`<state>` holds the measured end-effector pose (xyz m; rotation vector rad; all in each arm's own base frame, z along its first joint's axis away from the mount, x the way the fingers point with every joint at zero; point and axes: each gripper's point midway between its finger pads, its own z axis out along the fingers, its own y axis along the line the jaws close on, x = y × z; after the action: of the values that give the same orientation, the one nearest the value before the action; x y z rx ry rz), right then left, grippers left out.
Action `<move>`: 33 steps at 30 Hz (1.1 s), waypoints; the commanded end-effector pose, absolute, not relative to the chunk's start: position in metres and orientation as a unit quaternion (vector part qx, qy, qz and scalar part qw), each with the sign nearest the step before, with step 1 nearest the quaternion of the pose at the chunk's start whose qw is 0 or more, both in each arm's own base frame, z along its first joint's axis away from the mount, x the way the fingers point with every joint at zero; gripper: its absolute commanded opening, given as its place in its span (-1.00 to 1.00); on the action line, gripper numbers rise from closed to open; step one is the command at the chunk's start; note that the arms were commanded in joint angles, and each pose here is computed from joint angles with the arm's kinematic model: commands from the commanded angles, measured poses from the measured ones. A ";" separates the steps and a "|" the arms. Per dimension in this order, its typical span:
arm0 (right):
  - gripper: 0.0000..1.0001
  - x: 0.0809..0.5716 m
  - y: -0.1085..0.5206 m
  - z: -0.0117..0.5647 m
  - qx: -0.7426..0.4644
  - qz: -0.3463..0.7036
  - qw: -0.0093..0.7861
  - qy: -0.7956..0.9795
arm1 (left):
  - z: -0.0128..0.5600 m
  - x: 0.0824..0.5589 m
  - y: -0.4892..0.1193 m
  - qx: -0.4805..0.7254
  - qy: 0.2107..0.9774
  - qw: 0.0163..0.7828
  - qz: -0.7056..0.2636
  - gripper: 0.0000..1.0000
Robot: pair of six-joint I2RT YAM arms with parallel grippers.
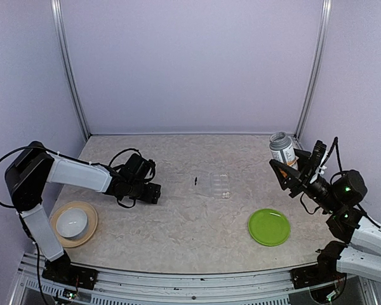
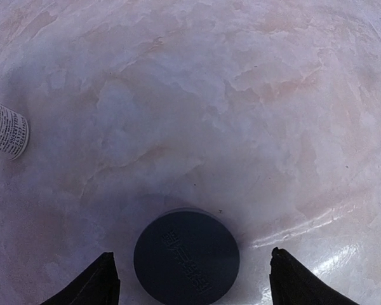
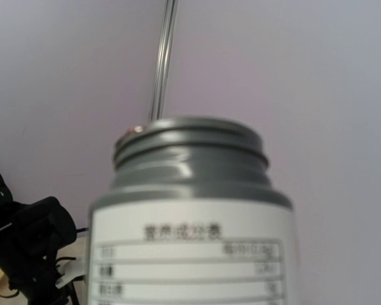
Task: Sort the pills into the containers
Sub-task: Pick up the lid of the pill bottle from the center of the board.
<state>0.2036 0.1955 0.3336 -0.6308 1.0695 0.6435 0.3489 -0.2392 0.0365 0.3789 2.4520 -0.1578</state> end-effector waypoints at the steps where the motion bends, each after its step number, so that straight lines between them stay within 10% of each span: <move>1: -0.95 0.201 0.197 0.335 -0.289 0.304 0.765 0.489 | 0.039 0.356 -0.240 0.146 0.932 0.329 -0.046 0.57; 33: -0.95 0.203 0.197 0.333 -0.286 0.303 0.763 0.494 | 0.026 0.354 -0.243 0.150 0.934 0.319 -0.054 0.17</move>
<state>0.2043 0.1958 0.3321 -0.6315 1.0767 0.6440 0.3487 -0.2379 0.0243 0.3876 2.4755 -0.1306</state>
